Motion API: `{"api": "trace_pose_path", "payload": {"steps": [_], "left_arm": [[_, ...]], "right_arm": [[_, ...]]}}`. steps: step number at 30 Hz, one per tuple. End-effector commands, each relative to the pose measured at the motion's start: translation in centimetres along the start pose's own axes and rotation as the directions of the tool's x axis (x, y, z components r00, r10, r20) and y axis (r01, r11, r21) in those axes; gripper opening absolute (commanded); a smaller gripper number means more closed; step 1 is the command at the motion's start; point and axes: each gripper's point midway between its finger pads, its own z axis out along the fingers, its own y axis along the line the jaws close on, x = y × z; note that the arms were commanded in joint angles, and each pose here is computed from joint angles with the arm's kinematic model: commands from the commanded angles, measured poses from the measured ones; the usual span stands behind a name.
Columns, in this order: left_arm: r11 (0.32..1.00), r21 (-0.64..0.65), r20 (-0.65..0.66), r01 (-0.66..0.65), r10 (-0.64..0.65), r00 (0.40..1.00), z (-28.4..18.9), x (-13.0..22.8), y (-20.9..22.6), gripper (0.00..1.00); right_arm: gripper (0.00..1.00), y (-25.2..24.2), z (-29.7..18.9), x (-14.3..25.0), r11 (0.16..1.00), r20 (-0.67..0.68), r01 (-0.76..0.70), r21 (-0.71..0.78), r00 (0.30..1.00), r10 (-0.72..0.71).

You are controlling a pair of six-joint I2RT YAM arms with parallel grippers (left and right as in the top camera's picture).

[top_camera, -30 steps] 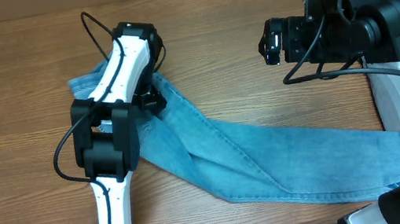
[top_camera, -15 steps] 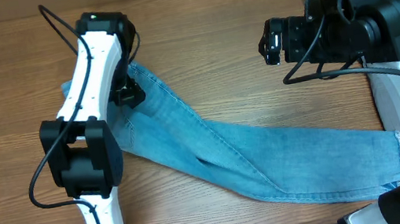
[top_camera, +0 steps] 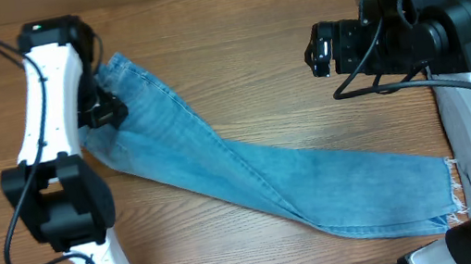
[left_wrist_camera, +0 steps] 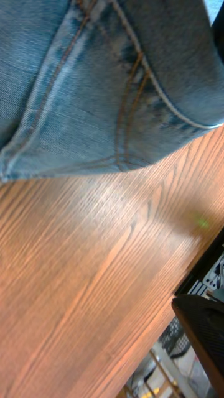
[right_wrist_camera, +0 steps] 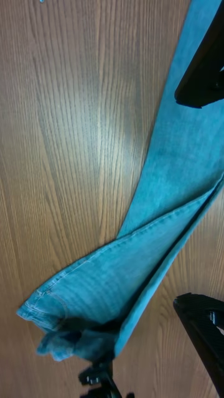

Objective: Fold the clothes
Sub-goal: 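Drag the jeans waistband leftward with the left gripper to straighten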

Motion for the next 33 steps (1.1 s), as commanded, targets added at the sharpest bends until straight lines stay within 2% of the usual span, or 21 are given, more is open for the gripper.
{"api": "trace_pose_path", "payload": {"steps": [1, 7, 12, 16, 18, 20, 21, 23, 27, 32, 33], "left_arm": [[0.999, 0.042, 0.07, 0.025, -0.028, 0.997, -2.9, 1.0, 2.4, 1.0], [0.996, 0.001, 0.073, 0.087, -0.086, 0.994, -2.7, 2.7, 5.5, 1.0], [0.988, -0.043, -0.004, 0.15, -0.151, 0.989, -0.5, 4.7, 8.3, 1.0], [0.983, -0.032, -0.035, 0.182, -0.183, 0.983, 0.1, 4.9, 9.1, 1.0], [0.984, 0.033, -0.041, 0.175, -0.174, 0.984, 0.1, 4.7, 7.7, 1.0], [0.987, 0.147, 0.016, 0.062, -0.065, 0.998, -0.6, 3.8, 4.0, 1.0], [0.983, 0.178, 0.046, 0.045, -0.054, 0.997, -0.9, 3.4, 2.8, 1.0], [0.966, 0.258, 0.118, -0.004, -0.027, 0.993, -1.8, 2.5, -0.5, 1.0], [0.92, 0.379, 0.164, -0.1, 0.04, 0.986, -3.3, 3.2, -5.5, 1.0], [0.914, 0.383, 0.222, -0.133, 0.049, 0.974, -3.8, 3.3, -7.7, 1.0], [0.921, 0.37, 0.23, -0.126, 0.04, 0.972, -3.5, 3.2, -7.8, 0.97]], "right_arm": [[1.0, 0.2, -0.4, -0.3, 1.0, 0.02, 0.007, -0.004, 1.0, -0.007], [1.0, 0.6, -0.3, 0.1, 0.999, 0.002, 0.003, -0.033, 1.0, -0.003], [1.0, 0.7, -0.3, 0.1, 0.999, 0.001, 0.002, -0.033, 1.0, -0.002], [1.0, 0.7, -0.3, 0.0, 0.999, 0.003, 0.003, -0.034, 1.0, -0.002], [1.0, 0.8, -0.3, -0.1, 0.999, 0.01, 0.004, -0.037, 1.0, -0.003], [1.0, 1.0, -0.3, -0.5, 0.999, 0.023, 0.004, -0.051, 1.0, -0.003], [1.0, 1.1, -0.4, -0.5, 0.998, 0.024, 0.005, -0.056, 1.0, -0.003], [1.0, 1.3, -0.4, -0.5, 0.998, 0.021, 0.005, -0.064, 1.0, -0.003], [1.0, 1.1, -0.3, -0.1, 0.998, 0.007, 0.006, -0.058, 1.0, -0.006], [1.0, 1.1, -0.3, -0.1, 0.998, 0.006, 0.006, -0.057, 1.0, -0.006], [1.0, 1.1, -0.3, -0.1, 0.998, 0.007, 0.006, -0.058, 1.0, -0.006]]}}
